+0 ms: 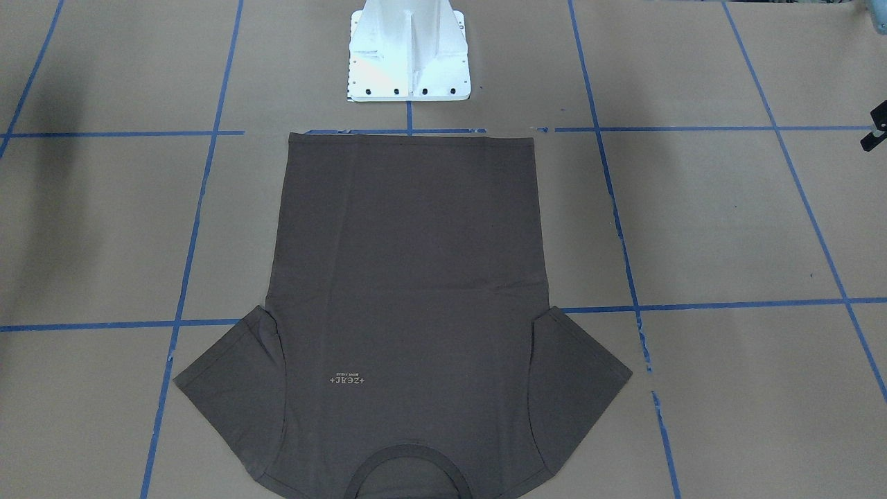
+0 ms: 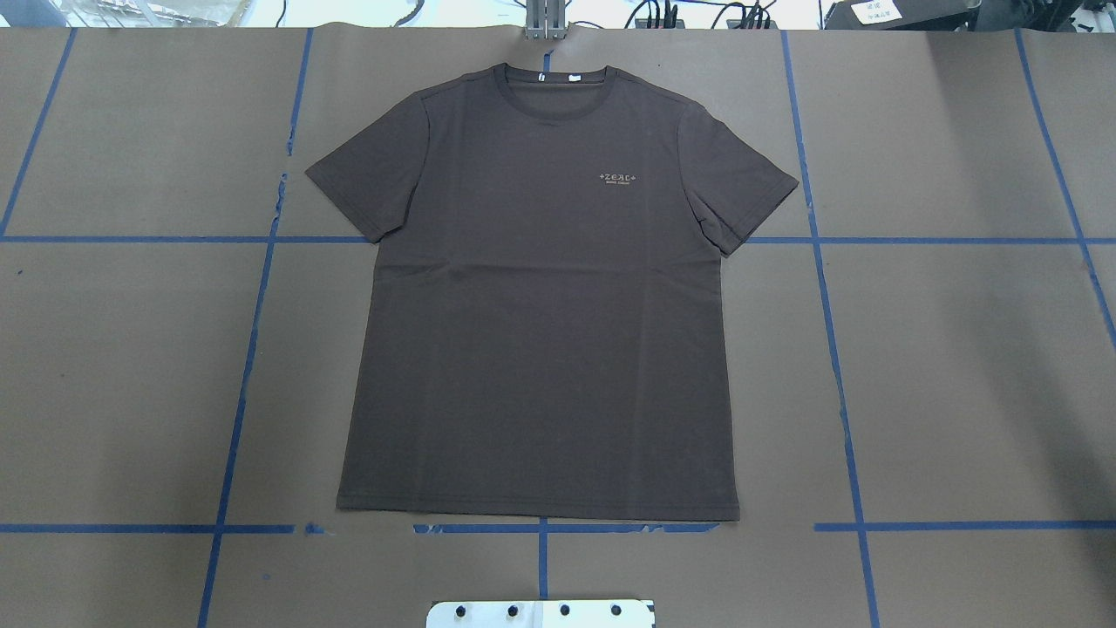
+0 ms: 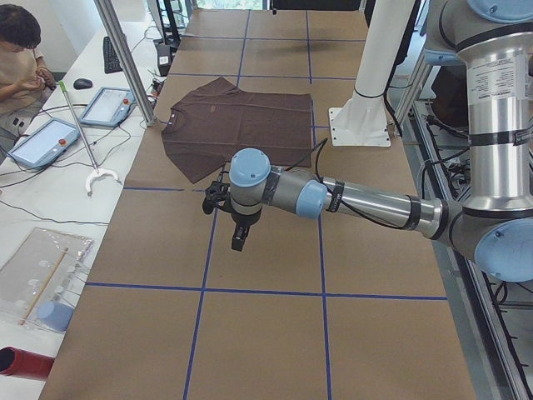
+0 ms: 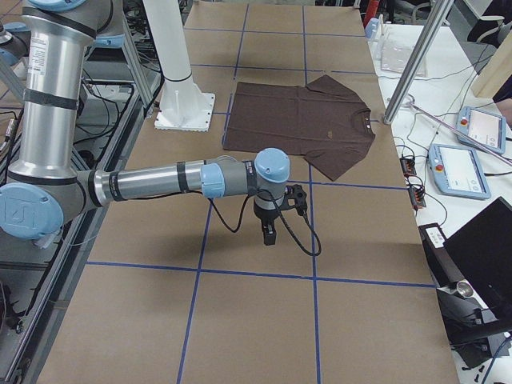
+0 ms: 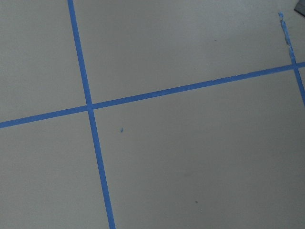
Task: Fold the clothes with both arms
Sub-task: 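Move the right gripper toward the sleeve nearest it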
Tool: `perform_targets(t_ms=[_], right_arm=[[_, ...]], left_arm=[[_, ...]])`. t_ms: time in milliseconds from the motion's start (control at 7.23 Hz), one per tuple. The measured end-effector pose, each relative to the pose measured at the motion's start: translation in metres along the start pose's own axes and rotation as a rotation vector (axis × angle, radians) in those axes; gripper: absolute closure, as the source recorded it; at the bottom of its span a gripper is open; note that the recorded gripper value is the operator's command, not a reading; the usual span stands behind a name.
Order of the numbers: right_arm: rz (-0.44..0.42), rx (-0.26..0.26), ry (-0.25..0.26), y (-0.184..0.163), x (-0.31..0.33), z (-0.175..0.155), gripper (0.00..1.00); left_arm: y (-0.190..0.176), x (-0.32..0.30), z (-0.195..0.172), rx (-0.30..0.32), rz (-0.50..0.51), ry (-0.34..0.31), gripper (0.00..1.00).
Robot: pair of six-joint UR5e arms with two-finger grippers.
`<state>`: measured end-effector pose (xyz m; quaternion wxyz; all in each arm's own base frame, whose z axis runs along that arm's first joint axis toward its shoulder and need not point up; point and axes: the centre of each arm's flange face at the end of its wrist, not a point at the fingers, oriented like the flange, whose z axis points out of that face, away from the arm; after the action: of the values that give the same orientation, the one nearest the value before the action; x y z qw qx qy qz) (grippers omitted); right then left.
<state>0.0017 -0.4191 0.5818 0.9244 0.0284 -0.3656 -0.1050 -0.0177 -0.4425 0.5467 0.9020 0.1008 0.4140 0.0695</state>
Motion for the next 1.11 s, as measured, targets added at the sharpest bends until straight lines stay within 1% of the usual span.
perform_targets(t_ms=[138,415,553,692,830,968,1107], right_arm=[[-0.005,-0.008,0.008,0.003,0.004,0.001,0.00],[0.002,-0.016,0.005,0.006,0.005,0.001,0.00],[0.004,-0.016,-0.013,0.006,0.003,0.001,0.00],[0.002,-0.015,-0.047,0.002,-0.006,0.002,0.00],[-0.002,-0.015,-0.076,-0.014,-0.031,0.006,0.00],[0.010,-0.011,-0.096,-0.048,-0.076,0.015,0.00],[0.064,0.001,-0.108,-0.092,-0.136,0.027,0.00]], left_arm=[[0.002,-0.003,0.001,-0.001,0.000,-0.001,0.00],[0.005,-0.001,-0.001,0.006,0.008,0.000,0.00],[0.009,0.000,-0.002,0.006,0.006,0.000,0.00],[0.016,0.000,-0.003,0.003,0.002,0.005,0.00],[0.023,0.001,-0.004,0.001,-0.003,0.011,0.00],[0.029,0.003,-0.004,-0.003,-0.006,0.030,0.00],[0.033,0.008,-0.006,-0.003,-0.004,0.058,0.00]])
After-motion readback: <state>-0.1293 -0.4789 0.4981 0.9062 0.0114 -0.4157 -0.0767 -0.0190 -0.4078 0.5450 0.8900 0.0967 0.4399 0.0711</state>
